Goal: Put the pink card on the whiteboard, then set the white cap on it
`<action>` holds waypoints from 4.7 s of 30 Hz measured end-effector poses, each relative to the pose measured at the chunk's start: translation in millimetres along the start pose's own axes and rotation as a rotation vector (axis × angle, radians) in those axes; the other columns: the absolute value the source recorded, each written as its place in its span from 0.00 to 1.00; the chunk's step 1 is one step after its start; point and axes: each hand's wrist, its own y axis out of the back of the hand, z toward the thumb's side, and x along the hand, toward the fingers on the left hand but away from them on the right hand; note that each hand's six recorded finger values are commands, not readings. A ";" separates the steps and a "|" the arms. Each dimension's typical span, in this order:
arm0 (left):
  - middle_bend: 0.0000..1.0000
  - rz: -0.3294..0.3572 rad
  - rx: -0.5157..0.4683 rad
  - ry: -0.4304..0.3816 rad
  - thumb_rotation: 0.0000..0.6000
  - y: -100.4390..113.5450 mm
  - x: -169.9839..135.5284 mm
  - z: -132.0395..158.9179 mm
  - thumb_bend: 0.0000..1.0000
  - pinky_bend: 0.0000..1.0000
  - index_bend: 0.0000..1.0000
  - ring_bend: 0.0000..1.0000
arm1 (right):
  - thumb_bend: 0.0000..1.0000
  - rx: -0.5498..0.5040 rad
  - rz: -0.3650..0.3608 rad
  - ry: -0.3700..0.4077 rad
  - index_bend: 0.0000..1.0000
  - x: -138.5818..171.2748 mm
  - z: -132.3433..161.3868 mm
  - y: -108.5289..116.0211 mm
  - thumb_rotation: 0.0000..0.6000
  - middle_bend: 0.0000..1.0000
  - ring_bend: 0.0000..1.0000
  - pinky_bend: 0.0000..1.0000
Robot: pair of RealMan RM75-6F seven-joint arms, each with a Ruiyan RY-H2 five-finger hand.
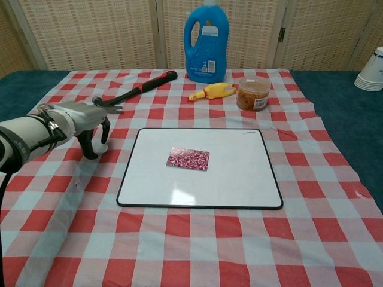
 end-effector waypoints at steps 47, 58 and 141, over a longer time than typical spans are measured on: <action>1.00 0.022 -0.004 0.011 1.00 -0.2 6.5 -2.0 0.32 1.00 0.52 1.00 | 0.02 0.002 0.009 -0.011 0.00 -3.3 -2.2 -1.2 1.00 0.12 0.08 0.13; 1.00 0.066 -0.033 -0.031 1.00 20.6 -2.9 12.7 0.32 1.00 0.52 1.00 | 0.02 0.001 0.011 -0.008 0.00 -3.8 -1.7 -1.4 1.00 0.12 0.08 0.13; 0.30 0.371 -0.252 -0.191 1.00 70.8 -58.6 38.6 0.19 0.55 0.16 0.36 | 0.02 -0.048 -0.008 0.036 0.02 -0.5 -2.9 7.1 1.00 0.12 0.08 0.13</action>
